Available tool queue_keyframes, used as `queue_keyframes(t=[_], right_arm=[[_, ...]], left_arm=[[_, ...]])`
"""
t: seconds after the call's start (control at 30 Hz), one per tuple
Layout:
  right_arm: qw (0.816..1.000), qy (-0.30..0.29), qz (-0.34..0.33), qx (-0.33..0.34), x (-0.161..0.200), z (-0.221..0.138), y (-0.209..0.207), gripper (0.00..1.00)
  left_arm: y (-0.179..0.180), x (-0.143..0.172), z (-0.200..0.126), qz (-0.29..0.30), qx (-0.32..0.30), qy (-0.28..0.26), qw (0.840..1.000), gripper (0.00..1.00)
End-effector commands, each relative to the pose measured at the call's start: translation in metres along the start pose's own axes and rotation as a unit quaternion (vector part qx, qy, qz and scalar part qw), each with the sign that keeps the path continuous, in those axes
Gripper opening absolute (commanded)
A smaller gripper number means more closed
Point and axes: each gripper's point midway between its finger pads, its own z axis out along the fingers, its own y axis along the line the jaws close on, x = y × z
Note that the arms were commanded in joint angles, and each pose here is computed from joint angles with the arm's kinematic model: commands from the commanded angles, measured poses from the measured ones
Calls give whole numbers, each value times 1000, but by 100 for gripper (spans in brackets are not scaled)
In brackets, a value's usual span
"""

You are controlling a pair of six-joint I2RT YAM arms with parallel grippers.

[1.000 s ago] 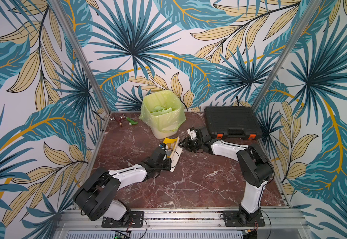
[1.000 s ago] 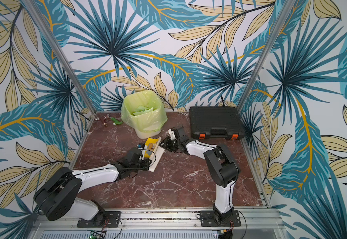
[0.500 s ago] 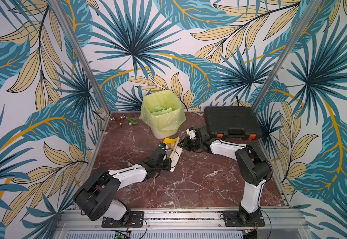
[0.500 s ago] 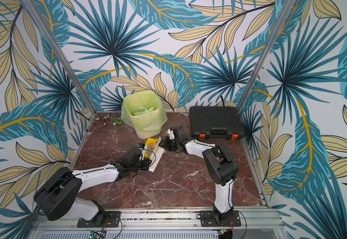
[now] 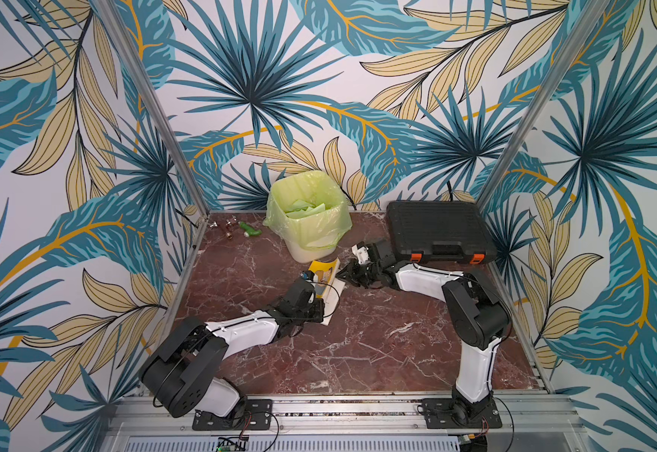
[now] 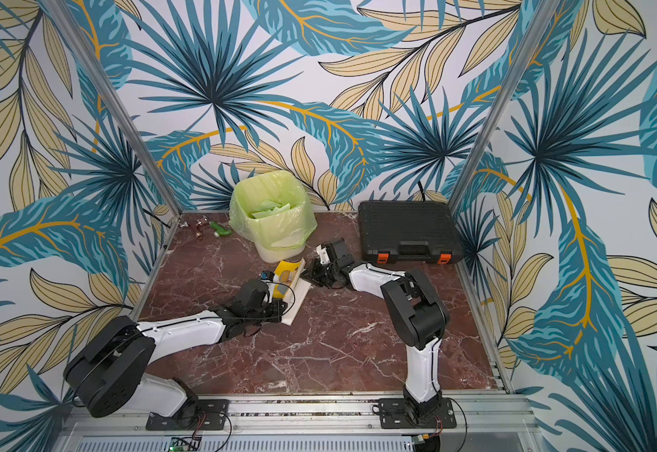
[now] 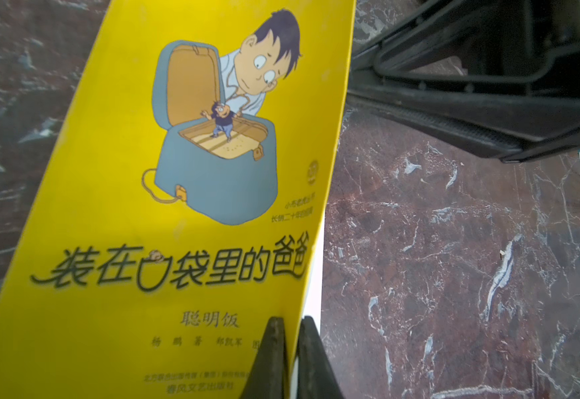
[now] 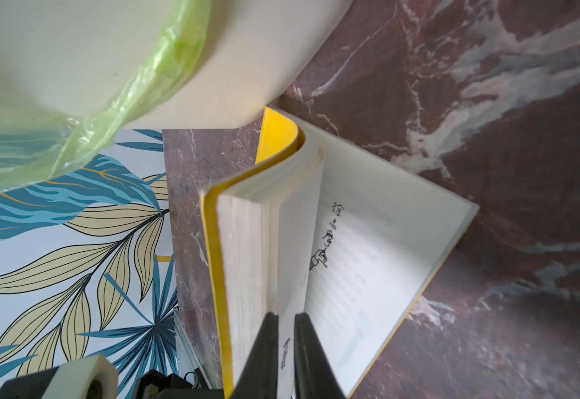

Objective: Peel off the used sticky note
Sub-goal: Turn the page of the book at the center of the board.

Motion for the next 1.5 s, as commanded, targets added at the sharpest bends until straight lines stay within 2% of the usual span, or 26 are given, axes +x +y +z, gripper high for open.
queue_keyframes(t=[0.0, 0.43, 1.17, 1.47], right_arm=[[1000, 12, -1, 5, 5, 8, -3, 13], [1000, 17, -1, 11, 6, 11, -4, 13], [997, 26, 15, 64, 7, 17, -23, 11], [994, 37, 27, 101, 7, 20, -32, 20]], left_arm=[[16, 9, 6, -18, -22, 12, 1000, 1], [16, 8, 5, -19, -21, 11, 1000, 1], [18, 9, 5, -20, -22, 11, 1000, 1], [18, 9, 5, -22, -21, 9, 1000, 2]])
